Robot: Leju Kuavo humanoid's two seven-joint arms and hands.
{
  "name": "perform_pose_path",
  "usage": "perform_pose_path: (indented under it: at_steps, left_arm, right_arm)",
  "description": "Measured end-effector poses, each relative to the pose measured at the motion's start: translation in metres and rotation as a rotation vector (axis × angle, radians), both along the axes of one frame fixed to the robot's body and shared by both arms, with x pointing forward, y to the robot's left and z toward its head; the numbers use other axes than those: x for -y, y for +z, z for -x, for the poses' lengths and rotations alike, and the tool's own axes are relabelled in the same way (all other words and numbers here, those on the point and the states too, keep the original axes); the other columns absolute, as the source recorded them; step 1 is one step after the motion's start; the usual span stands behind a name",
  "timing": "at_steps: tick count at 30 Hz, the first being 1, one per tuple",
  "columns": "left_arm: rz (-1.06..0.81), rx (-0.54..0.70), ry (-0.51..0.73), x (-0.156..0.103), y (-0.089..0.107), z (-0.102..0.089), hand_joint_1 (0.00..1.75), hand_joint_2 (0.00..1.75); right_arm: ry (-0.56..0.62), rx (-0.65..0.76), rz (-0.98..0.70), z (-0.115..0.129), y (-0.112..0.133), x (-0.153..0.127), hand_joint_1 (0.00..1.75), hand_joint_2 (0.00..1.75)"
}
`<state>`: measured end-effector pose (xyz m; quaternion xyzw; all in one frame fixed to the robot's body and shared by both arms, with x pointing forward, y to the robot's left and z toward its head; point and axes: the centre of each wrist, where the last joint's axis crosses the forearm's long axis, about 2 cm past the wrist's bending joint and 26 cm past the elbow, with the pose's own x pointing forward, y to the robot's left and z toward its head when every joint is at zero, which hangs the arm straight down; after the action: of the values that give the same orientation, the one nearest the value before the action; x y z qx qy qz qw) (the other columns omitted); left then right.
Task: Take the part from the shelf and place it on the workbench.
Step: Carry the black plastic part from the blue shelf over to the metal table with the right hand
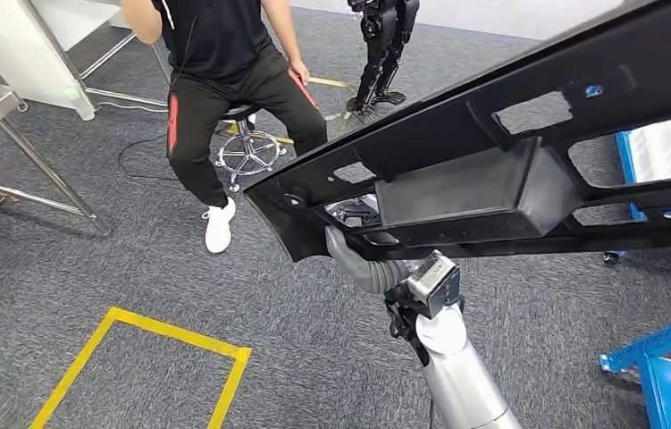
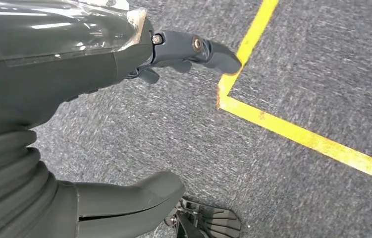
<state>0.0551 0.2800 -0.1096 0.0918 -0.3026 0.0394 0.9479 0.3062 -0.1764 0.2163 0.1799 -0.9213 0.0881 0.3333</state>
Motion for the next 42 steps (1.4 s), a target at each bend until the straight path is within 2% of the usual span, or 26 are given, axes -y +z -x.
perform_pose_path:
  at_steps: [4, 24, 42]
  left_arm:
    - [-0.003, -0.006, 0.002, -0.0017, -0.0005, 0.0038, 0.00, 1.75]
    - [-0.020, -0.023, -0.005, 0.0007, 0.0006, -0.0037, 0.00, 1.75]
    - [-0.035, -0.047, 0.012, 0.0020, -0.0002, 0.0032, 0.00, 1.75]
  right_arm:
    - [-0.001, 0.004, -0.003, -0.0007, 0.0017, -0.0005, 1.75, 1.75]
    - [-0.001, -0.007, 0.002, -0.0003, 0.0023, -0.0031, 1.75, 1.75]
    - [0.008, -0.010, -0.002, 0.0002, 0.0029, -0.0082, 1.75, 1.75]
